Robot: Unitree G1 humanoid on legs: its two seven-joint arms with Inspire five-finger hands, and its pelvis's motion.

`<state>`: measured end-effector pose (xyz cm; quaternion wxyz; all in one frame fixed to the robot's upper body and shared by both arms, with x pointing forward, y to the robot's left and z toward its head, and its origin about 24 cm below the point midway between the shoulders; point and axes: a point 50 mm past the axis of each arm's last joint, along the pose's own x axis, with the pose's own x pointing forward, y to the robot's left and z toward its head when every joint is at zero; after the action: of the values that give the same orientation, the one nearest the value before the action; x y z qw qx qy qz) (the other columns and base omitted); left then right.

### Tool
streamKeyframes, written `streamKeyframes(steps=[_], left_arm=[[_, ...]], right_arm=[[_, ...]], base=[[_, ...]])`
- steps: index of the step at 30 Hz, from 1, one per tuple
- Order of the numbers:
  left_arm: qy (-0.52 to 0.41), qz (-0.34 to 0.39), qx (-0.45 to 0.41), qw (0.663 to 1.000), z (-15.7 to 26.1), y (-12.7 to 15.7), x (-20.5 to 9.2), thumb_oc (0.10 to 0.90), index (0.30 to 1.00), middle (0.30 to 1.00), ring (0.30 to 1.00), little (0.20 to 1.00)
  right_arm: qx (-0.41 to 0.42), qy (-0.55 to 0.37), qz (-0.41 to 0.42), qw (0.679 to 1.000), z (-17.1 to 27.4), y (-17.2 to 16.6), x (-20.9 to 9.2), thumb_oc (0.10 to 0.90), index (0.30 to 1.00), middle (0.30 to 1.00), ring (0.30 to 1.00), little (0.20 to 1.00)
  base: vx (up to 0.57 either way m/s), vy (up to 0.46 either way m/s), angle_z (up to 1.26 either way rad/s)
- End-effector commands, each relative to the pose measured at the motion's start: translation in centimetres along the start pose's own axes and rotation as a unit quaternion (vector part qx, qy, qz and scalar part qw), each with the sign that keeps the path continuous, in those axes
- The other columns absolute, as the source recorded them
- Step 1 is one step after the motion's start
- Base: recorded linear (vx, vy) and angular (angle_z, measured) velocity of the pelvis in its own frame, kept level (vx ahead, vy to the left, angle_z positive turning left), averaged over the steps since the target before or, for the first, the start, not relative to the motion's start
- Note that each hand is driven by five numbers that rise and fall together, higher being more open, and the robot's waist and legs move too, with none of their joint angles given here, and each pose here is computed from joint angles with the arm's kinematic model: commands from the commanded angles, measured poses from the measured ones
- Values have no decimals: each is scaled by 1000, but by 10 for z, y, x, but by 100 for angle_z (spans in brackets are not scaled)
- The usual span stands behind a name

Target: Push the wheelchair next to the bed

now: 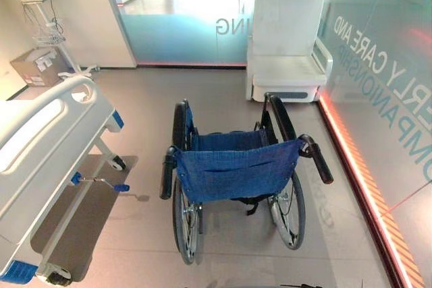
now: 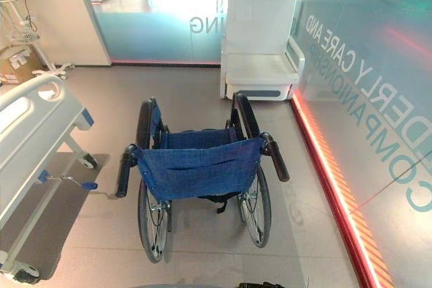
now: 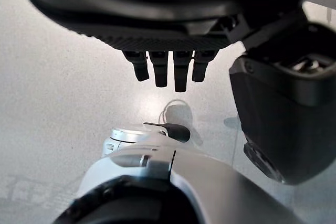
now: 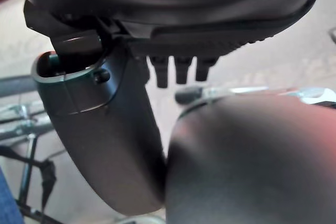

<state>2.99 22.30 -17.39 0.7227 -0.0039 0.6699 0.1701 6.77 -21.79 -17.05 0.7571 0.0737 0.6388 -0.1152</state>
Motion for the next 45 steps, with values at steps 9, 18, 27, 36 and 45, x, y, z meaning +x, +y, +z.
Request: streamKeyframes(steps=[9, 18, 27, 36, 45], left_arm=[[-119, -16, -151, 981, 69, -23, -9, 800, 900, 900, 900, 900], [-254, 12, -298, 920, 132, 15, -37, 800, 900, 900, 900, 900], [-356, 73, -371, 855, 166, 65, -75, 800, 900, 900, 900, 900], [-459, 113, -402, 784, 187, 95, -128, 800, 900, 900, 900, 900], [-622, 51, -354, 697, 221, 98, -217, 800, 900, 900, 900, 900]], right_arm=[[20, -70, -60, 996, 26, -4, -2, 800, 900, 900, 900, 900], [173, -240, -193, 935, 91, -38, -35, 800, 900, 900, 900, 900], [271, -421, -297, 813, 147, -74, -106, 800, 900, 900, 900, 900], [272, -589, -294, 702, 186, -83, -186, 800, 900, 900, 900, 900], [232, -742, -239, 581, 211, -60, -271, 800, 900, 900, 900, 900]], base=[[-12, 1, 3], [18, -2, -1], [55, -11, 0], [66, 4, 1], [42, 2, 1]])
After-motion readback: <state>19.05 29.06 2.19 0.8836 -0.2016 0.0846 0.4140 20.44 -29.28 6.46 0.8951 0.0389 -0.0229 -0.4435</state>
